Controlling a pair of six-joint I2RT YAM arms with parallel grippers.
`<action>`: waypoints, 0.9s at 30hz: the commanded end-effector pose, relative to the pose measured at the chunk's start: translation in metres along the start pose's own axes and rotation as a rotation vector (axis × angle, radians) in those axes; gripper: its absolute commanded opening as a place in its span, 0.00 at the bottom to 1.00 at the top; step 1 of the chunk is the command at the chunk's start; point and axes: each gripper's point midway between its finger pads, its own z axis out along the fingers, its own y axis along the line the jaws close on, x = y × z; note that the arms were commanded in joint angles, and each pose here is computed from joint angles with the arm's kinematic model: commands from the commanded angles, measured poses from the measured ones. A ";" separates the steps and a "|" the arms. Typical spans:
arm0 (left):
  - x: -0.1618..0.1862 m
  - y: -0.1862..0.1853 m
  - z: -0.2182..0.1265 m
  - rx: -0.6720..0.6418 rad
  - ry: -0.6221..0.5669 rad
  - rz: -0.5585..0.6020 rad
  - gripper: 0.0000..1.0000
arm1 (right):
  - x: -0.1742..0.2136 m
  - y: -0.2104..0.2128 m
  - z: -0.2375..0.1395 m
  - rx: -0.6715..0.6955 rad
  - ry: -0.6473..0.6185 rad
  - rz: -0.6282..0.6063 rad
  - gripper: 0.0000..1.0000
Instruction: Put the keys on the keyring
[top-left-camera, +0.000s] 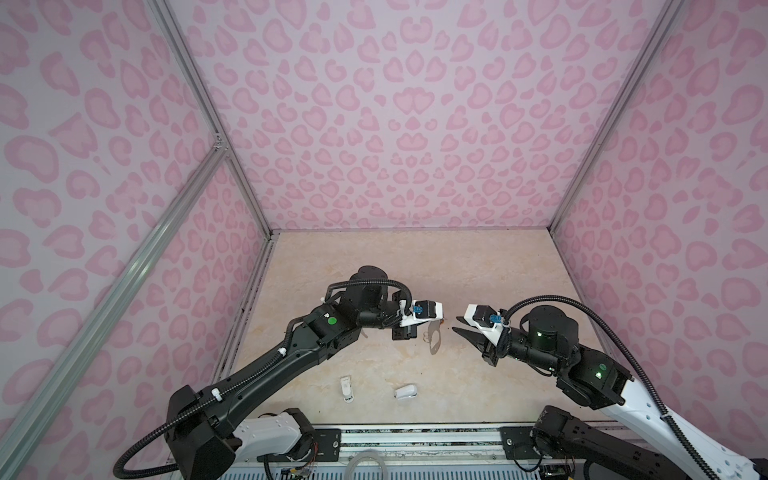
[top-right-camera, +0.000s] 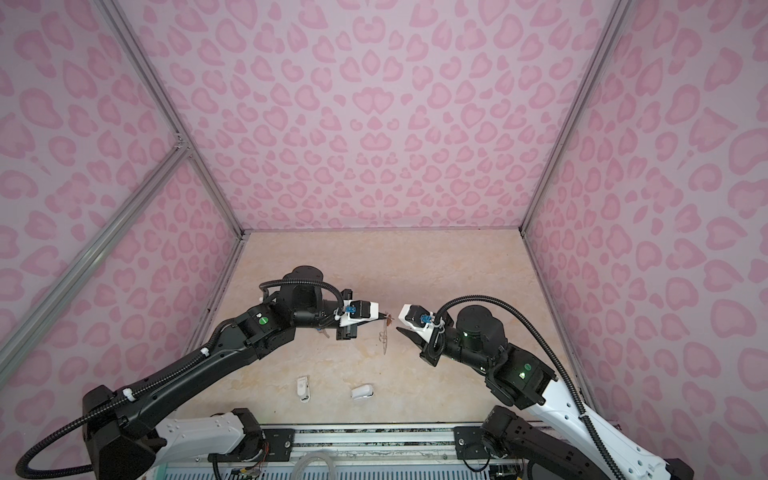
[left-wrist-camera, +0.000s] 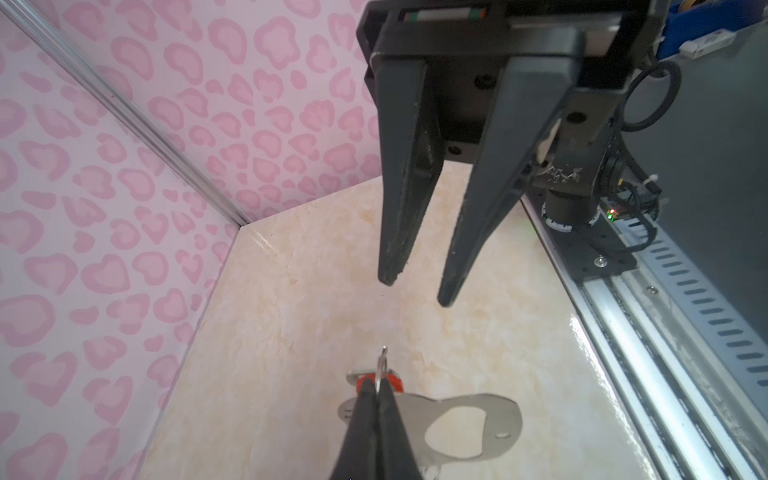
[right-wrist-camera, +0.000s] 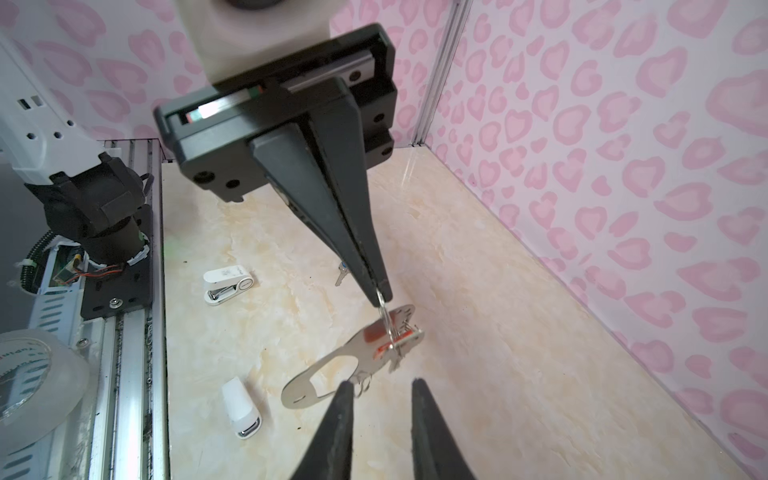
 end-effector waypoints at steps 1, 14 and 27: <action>-0.023 -0.001 -0.005 0.024 -0.146 -0.015 0.03 | 0.000 -0.005 0.000 0.038 -0.025 -0.027 0.25; -0.035 0.002 -0.006 0.038 -0.290 -0.086 0.03 | -0.003 -0.005 0.000 0.071 -0.067 -0.145 0.23; -0.031 0.002 -0.003 0.050 -0.276 -0.104 0.03 | -0.014 -0.009 -0.003 0.099 -0.118 -0.206 0.20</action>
